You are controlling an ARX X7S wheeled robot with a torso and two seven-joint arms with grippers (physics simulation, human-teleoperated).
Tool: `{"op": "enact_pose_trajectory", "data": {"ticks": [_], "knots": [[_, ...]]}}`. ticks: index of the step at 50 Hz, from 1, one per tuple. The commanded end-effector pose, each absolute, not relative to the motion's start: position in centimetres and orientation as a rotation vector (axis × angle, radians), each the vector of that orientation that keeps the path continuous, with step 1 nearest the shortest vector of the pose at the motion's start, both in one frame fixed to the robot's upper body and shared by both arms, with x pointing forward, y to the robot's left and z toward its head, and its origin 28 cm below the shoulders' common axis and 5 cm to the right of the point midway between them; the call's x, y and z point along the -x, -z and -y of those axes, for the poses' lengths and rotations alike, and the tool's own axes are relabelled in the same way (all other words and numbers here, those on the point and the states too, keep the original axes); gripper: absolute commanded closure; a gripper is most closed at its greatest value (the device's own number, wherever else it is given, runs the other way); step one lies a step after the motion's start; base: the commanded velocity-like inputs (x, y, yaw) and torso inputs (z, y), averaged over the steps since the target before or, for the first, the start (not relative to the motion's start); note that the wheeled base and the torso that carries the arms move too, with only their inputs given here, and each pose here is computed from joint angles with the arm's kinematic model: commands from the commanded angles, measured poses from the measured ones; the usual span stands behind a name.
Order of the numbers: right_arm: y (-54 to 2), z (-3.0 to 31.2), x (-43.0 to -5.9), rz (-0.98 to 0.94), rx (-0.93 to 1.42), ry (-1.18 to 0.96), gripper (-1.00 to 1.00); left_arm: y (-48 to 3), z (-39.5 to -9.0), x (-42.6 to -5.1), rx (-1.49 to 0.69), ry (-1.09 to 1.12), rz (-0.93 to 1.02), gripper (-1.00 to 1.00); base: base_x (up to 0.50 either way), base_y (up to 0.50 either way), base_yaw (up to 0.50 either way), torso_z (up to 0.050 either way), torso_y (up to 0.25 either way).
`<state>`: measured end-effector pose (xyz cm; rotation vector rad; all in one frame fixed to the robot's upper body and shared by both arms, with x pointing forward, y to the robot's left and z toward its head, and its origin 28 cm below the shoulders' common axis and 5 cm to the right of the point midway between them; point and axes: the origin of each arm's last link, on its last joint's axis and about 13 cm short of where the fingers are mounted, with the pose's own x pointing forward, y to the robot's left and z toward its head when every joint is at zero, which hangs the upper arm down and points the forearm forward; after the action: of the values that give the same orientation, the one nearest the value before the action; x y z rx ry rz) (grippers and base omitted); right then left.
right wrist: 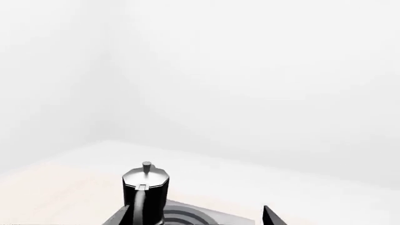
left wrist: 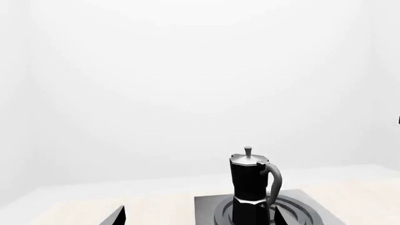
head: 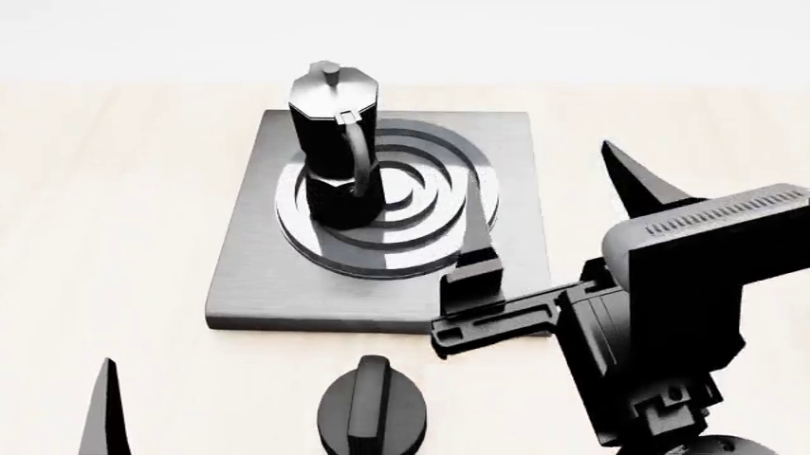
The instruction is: Put both moka pots on the stove.
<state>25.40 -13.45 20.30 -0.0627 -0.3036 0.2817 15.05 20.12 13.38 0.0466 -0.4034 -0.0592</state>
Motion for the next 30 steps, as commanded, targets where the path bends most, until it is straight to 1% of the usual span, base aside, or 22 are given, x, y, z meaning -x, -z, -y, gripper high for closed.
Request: {"op": "enact_pose_trajectory", "data": {"ticks": [1,6,8,13,18,22,30], "knots": [[-20.9,17.7,-23.9,0.331,0.151,-0.146,-1.00,-13.4,-20.1,-15.0,-0.046,0.058,0.405,-1.00,0.00,0.00,0.00,0.000,0.000],[-21.0,20.0,-24.1,0.283,0.157,-0.073,-1.00,-13.4,-20.3,-15.1,-0.044,0.054,0.406,-1.00,0.00,0.00,0.00,0.000,0.000],[-20.9,21.1,-24.2,0.318,0.207,-0.053,-1.00,-13.3,-20.2,-15.1,-0.043,0.056,0.404,-1.00,0.00,0.00,0.00,0.000,0.000],[-20.8,23.0,-24.0,0.290,0.219,0.006,-1.00,-13.4,-20.2,-15.1,-0.042,0.055,0.405,-1.00,0.00,0.00,0.00,0.000,0.000],[-21.0,24.6,-23.9,0.293,0.197,0.040,-1.00,-13.4,-20.2,-15.1,-0.041,0.054,0.404,-1.00,0.00,0.00,0.00,0.000,0.000],[-21.1,26.1,-23.7,0.248,0.161,0.083,-1.00,-13.4,-20.2,-15.1,-0.040,0.052,0.406,-1.00,0.00,0.00,0.00,0.000,0.000],[-21.5,28.0,-23.8,0.226,0.206,0.143,-1.00,-13.5,-20.3,-15.0,-0.041,0.050,0.408,-1.00,0.00,0.00,0.00,0.000,0.000]]}}
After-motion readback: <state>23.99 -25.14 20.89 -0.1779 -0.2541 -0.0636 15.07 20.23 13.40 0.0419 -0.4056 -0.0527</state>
